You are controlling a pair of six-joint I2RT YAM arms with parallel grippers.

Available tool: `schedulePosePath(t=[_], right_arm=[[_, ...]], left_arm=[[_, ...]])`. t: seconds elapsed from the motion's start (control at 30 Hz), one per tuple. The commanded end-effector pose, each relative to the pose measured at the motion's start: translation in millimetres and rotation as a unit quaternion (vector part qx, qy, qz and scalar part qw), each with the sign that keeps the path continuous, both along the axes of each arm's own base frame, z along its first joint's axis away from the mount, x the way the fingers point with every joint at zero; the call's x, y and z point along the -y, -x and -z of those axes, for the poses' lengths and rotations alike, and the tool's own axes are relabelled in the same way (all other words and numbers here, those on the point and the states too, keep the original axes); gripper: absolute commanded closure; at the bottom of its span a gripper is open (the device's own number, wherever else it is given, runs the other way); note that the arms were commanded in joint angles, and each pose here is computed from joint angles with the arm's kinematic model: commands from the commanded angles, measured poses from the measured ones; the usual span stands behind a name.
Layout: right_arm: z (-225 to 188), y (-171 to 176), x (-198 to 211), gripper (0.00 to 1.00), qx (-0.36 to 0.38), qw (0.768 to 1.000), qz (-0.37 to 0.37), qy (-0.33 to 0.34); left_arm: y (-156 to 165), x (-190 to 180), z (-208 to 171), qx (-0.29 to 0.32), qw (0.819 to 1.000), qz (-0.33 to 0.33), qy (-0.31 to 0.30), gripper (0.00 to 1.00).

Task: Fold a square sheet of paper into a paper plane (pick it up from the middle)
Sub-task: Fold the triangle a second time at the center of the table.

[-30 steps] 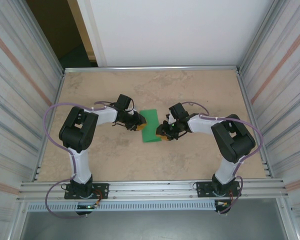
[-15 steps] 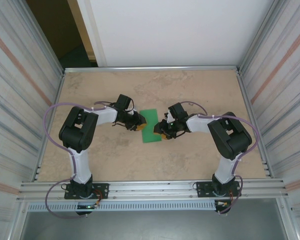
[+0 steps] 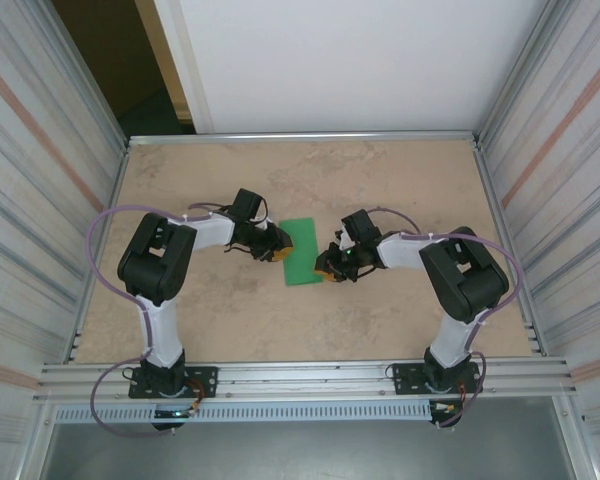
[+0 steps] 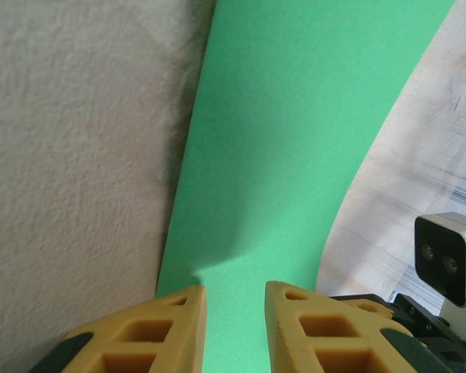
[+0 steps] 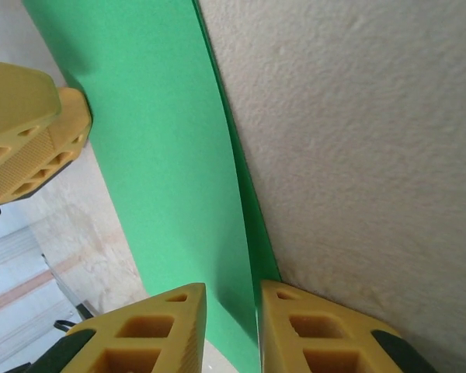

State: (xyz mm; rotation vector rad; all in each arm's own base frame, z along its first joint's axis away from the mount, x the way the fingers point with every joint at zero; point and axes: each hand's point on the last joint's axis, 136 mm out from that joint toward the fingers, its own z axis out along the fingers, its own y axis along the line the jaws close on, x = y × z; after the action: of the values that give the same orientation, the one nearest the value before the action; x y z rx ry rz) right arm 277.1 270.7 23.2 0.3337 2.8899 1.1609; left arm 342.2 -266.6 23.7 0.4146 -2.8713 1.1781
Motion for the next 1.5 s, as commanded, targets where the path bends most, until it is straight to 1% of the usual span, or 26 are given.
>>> schedulePosePath(t=[0.0, 0.27, 0.4, 0.5, 0.57, 0.67, 0.73, 0.93, 1.07, 1.23, 1.47], right_arm=[[-7, 4, 3, 0.79, -0.011, 1.000, 0.011, -0.004], [-8, 5, 4, 0.87, -0.017, 1.000, 0.016, -0.005], [-5, 7, 6, 0.92, -0.025, 1.000, 0.019, 0.001], [-6, 8, 9, 0.95, -0.029, 0.999, 0.022, 0.005], [-6, 9, 12, 0.97, -0.030, 0.999, 0.023, 0.010], [-9, 12, 16, 0.97, -0.031, 0.999, 0.022, 0.011], [-10, 14, 18, 0.97, -0.031, 0.999, 0.021, 0.014], [-14, 17, 19, 0.98, -0.032, 0.999, 0.016, 0.013], [-18, 15, 19, 0.98, -0.027, 0.999, 0.016, 0.012], [-23, 13, 15, 0.98, -0.022, 1.000, 0.011, 0.005], [-37, 2, 0, 0.98, -0.005, 1.000, 0.001, -0.015]], left_arm=[[32, -20, 41, -0.079, 0.995, -0.011, -0.052, 0.72], [30, -19, 37, -0.073, 0.996, -0.010, -0.049, 0.72], [23, -12, 27, -0.058, 0.998, 0.007, -0.037, 0.72], [11, 0, 7, -0.024, 0.999, 0.033, -0.009, 0.72], [0, 8, -13, 0.015, 0.999, 0.045, 0.008, 0.72], [-10, 12, -33, 0.053, 0.997, 0.054, 0.015, 0.71], [-15, 13, -36, 0.065, 0.996, 0.056, 0.015, 0.72], [-22, 17, -22, 0.060, 0.996, 0.061, 0.009, 0.80], [-17, 9, -7, 0.042, 0.997, 0.062, -0.019, 0.83], [-12, 4, 7, 0.024, 0.997, 0.064, -0.035, 0.86], [-6, -1, 18, 0.008, 0.996, 0.064, -0.057, 0.86]])
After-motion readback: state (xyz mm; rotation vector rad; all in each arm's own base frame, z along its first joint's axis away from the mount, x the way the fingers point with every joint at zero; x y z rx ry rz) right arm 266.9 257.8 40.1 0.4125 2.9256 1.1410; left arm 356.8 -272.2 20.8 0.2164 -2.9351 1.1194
